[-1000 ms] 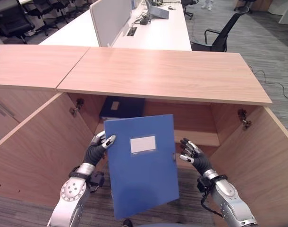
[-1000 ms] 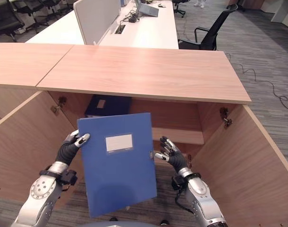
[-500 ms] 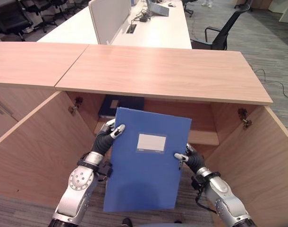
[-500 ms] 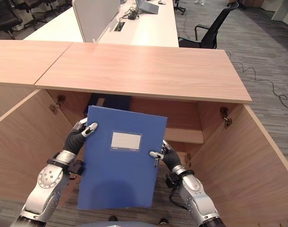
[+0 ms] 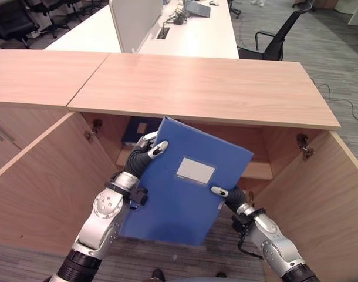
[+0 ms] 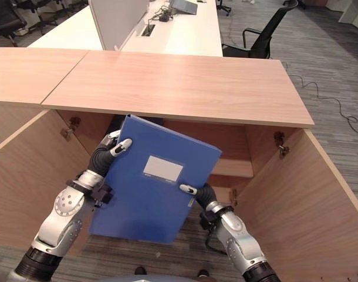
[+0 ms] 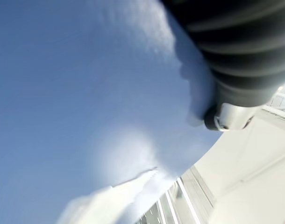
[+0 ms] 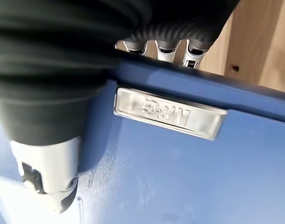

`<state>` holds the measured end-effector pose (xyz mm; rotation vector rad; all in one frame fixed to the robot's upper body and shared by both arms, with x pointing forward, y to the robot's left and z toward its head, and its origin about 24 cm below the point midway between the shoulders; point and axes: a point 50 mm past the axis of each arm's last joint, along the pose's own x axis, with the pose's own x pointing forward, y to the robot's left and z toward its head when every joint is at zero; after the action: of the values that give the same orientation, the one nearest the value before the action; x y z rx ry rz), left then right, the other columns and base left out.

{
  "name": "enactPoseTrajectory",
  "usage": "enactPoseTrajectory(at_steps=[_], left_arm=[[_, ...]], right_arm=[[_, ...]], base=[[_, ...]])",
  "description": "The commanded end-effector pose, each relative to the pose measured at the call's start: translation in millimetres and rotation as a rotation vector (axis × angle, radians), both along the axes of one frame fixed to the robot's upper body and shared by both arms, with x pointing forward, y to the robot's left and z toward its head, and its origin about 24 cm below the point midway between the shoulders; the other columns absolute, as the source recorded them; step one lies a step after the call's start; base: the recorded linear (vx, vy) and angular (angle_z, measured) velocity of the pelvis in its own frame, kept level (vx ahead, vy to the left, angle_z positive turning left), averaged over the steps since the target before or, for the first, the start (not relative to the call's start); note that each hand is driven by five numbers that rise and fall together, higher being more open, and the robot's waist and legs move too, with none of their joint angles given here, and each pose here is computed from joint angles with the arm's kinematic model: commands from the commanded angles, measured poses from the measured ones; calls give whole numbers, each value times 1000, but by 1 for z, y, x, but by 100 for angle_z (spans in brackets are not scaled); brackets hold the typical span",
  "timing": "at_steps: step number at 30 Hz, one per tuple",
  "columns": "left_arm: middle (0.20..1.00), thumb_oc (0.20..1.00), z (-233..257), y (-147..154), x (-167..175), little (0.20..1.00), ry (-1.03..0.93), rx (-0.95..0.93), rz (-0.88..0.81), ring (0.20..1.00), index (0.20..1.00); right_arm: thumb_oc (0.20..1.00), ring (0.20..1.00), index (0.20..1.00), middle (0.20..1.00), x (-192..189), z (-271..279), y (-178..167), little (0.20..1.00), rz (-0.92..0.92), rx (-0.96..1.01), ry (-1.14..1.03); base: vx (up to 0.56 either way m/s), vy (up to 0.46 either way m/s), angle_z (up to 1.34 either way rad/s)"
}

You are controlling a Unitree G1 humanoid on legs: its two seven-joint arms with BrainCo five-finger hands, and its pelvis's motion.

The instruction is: Put the empty folder in the office cabinet

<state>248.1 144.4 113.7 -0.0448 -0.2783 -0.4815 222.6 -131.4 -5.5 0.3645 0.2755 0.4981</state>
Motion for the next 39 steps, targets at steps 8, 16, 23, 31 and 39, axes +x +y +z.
enactPoseTrajectory(at_steps=[8, 16, 23, 31, 39], left_arm=[[200, 200, 53, -90, -19, 200, -51, -473, -609, 200, 200], [1000, 1000, 2, -88, -14, 1000, 237, -488, -590, 1000, 1000], [1000, 1000, -62, -14, -30, 1000, 454, -458, -251, 1000, 1000], [1000, 1000, -120, 43, -64, 1000, 660, -517, 182, 1000, 1000], [1000, 1000, -135, 51, -69, 1000, 701, -544, 323, 1000, 1000]], right_arm=[[200, 200, 200, 200, 0, 15, 77, 200, 314, 290, 16], [200, 200, 200, 200, -13, -6, 70, 200, 215, 427, 159], [200, 200, 200, 200, -34, -50, 2, 200, -170, 402, 325], [200, 200, 200, 200, -42, -70, -48, 200, -507, 416, 401], [200, 200, 200, 200, -16, -52, -59, 200, -515, 339, 305]], base=[[0, 0, 0], [16, -10, -1], [-2, -64, -1], [-3, -145, 7], [-16, -32, 11]])
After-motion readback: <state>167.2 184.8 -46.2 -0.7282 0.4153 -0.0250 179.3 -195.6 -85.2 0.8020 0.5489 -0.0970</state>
